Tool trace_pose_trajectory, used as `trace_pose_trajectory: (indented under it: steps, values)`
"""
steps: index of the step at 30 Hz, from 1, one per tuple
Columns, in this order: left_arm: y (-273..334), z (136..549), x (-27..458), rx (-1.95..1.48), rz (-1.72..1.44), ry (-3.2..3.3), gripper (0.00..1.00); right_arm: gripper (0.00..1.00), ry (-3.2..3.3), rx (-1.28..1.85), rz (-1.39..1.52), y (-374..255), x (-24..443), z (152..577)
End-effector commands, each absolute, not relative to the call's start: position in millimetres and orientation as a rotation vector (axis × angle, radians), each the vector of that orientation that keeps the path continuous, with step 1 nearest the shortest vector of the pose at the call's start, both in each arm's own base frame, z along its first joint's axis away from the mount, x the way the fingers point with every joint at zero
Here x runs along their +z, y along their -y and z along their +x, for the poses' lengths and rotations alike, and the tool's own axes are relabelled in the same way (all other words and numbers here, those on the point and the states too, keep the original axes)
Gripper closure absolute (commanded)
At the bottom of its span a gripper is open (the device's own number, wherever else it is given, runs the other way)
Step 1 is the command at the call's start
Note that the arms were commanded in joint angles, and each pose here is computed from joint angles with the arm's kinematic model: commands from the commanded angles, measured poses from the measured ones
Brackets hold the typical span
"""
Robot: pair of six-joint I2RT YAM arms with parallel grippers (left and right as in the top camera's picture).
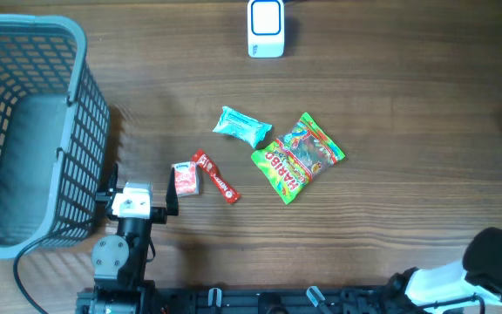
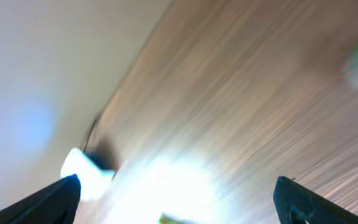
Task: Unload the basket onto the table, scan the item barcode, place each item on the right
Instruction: 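Reach the right gripper to the Haribo bag and grasp it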
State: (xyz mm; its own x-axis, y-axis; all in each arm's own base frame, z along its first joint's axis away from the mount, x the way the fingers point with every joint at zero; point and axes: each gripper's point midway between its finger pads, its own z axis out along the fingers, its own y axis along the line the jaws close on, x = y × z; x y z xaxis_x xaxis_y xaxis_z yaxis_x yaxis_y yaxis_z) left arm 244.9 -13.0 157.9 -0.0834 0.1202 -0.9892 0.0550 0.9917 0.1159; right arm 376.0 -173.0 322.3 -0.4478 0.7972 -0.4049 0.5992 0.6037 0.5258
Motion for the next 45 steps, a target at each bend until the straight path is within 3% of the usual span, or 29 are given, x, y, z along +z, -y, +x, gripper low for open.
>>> trace_pose_trajectory:
  steps: [1, 5, 7, 9, 13, 18, 19, 21, 22, 25, 26, 29, 34, 36, 38, 42, 45]
  values:
    - [16.1, 244.7, 157.3, 0.052, 0.156, -1.649, 0.00, 0.00, -2.486, 0.743, 0.983, 56.6, 276.7, 386.2]
    - [16.1, 244.7, 157.3, 0.052, 0.156, -1.649, 0.00, 0.00, -2.839, 0.841, 0.653, -82.6, 196.6, 372.6]
    - [16.1, 244.7, 157.3, 0.052, 0.156, -1.649, 0.00, 0.00, -2.971, 0.667, 0.821, -125.3, 136.3, 358.8]
    - [16.1, 244.7, 157.3, 0.052, 0.156, -1.649, 0.00, 0.00, -3.026, 0.375, 1.029, -141.0, 87.7, 347.1]
    - [16.1, 244.7, 157.3, 0.052, 0.156, -1.649, 0.00, 0.00, -3.152, 0.118, 1.194, -164.3, 14.7, 324.0]
    - [16.1, 244.7, 157.3, 0.052, 0.156, -1.649, 0.00, 0.03, -3.246, -0.098, 1.236, -151.6, -34.7, 303.9]
    - [16.1, 244.7, 157.3, 0.052, 0.156, -1.649, 0.00, 0.13, -3.249, -0.117, 1.236, -150.0, -38.3, 302.8]
    - [16.1, 244.7, 157.3, 0.052, 0.156, -1.649, 0.00, 0.48, -3.248, -0.118, 1.233, -149.8, -38.1, 303.4]
    - [16.1, 244.7, 157.3, 0.052, 0.156, -1.649, 0.00, 0.60, -3.263, -0.102, 1.205, -151.1, -37.6, 303.7]
    - [16.1, 244.7, 157.3, 0.052, 0.156, -1.649, 0.00, 0.91, -3.359, 0.048, 1.089, -155.4, -19.8, 309.0]
    - [16.1, 244.7, 157.3, 0.052, 0.156, -1.649, 0.00, 0.96, -3.394, 0.095, 1.024, -150.9, 0.6, 315.0]
    - [16.1, 244.7, 157.3, 0.052, 0.156, -1.649, 0.00, 0.95, -3.423, 0.164, 0.843, -143.8, 44.0, 324.5]
    - [16.1, 244.7, 157.3, 0.052, 0.156, -1.649, 0.00, 0.95, -3.266, 0.920, 0.109, -188.4, 160.4, 321.7]
    - [16.1, 244.7, 157.3, 0.052, 0.156, -1.649, 0.00, 0.96, -3.143, 0.955, -0.074, -191.4, 179.0, 327.5]
    - [16.1, 244.7, 157.3, 0.052, 0.156, -1.649, 0.00, 0.96, -2.892, 1.130, -0.341, -211.7, 211.2, 339.9]
    - [16.1, 244.7, 157.3, 0.052, 0.156, -1.649, 0.00, 0.96, -1.993, 1.720, -0.898, -270.4, 318.8, 351.7]
    - [16.1, 244.7, 157.3, 0.052, 0.156, -1.649, 0.00, 0.95, -1.580, 1.531, -1.168, -295.0, 353.0, 366.9]
